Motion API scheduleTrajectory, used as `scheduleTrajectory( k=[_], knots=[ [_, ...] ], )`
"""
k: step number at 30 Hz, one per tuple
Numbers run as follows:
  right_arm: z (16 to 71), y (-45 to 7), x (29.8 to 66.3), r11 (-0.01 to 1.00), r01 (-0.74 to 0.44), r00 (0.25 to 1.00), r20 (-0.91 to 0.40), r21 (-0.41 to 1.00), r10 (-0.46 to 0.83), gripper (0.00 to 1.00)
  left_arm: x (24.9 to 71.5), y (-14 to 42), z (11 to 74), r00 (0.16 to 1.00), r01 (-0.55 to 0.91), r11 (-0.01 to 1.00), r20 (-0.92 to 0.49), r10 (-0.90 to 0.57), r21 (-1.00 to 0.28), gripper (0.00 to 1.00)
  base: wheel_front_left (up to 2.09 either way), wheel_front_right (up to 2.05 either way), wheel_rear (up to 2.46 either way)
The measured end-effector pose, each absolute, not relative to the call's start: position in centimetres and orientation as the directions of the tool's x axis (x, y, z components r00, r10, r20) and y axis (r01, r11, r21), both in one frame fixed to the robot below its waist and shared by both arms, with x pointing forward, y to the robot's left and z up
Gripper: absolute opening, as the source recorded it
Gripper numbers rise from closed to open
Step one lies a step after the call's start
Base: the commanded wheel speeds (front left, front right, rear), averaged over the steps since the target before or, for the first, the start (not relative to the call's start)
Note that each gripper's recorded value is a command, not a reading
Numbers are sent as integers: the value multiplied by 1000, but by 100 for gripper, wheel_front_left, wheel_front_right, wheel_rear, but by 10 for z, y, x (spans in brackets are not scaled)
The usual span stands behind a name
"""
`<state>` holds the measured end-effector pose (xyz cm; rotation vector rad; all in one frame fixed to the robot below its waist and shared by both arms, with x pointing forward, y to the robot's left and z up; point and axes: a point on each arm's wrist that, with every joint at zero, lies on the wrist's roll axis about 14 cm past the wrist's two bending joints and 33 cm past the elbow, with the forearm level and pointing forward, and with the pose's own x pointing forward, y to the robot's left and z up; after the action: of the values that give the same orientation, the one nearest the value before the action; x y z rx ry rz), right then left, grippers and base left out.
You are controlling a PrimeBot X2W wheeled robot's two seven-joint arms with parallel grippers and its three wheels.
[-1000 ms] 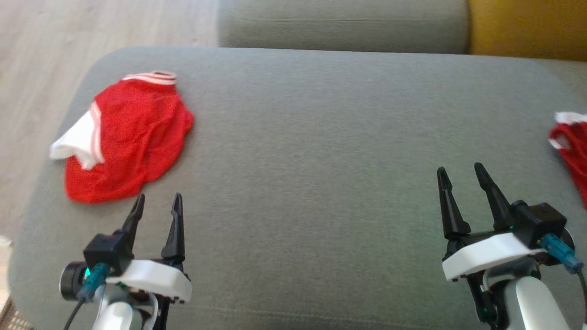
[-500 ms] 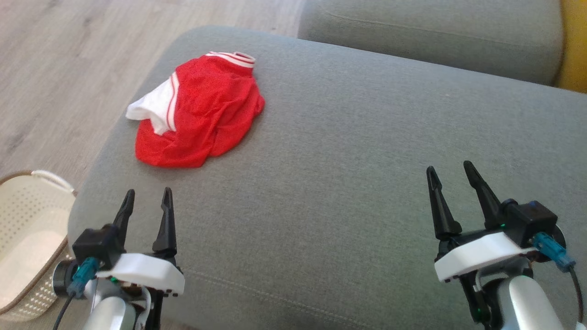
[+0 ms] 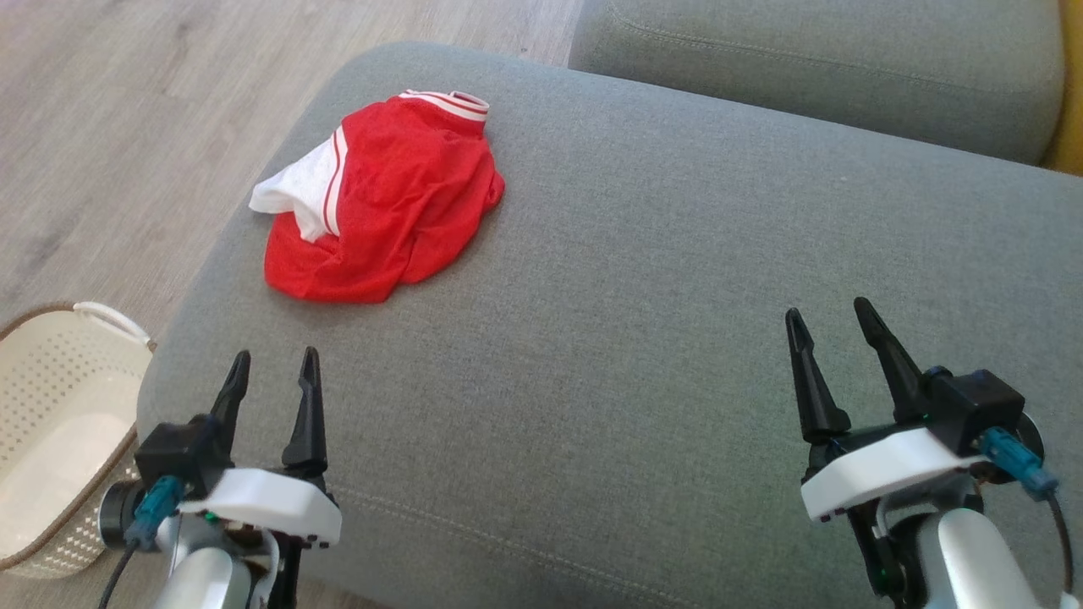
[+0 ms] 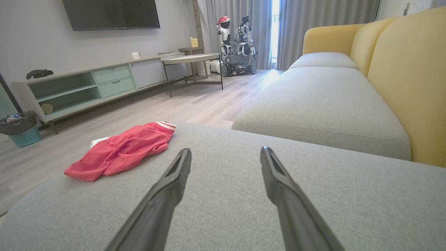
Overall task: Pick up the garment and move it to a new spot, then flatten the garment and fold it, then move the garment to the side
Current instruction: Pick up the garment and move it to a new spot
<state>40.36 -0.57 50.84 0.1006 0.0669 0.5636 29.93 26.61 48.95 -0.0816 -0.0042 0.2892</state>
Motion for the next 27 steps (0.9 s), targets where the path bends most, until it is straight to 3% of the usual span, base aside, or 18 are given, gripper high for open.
scheduleTrajectory(
  k=[7, 15, 20, 27],
  knots=[
    [506, -6, 410, 842, -529, 844, -41, 111, 535, 100, 318, 263, 491, 964, -264, 961, -7, 265, -79, 100, 0, 0, 0],
    [510, -12, 446, 855, -504, 861, -5, 120, 508, 100, 396, 256, 498, 981, -192, 978, 2, 193, -82, 100, 0, 0, 0],
    [497, -23, 460, 868, -483, 872, -28, 114, 489, 100, 440, 253, 466, 984, -155, 985, -96, 149, -68, 100, 0, 0, 0],
    [471, -48, 479, 898, -424, 899, -65, 118, 433, 100, 481, 241, 391, 934, -107, 990, -351, 70, -88, 100, 0, 0, 0]
  ],
)
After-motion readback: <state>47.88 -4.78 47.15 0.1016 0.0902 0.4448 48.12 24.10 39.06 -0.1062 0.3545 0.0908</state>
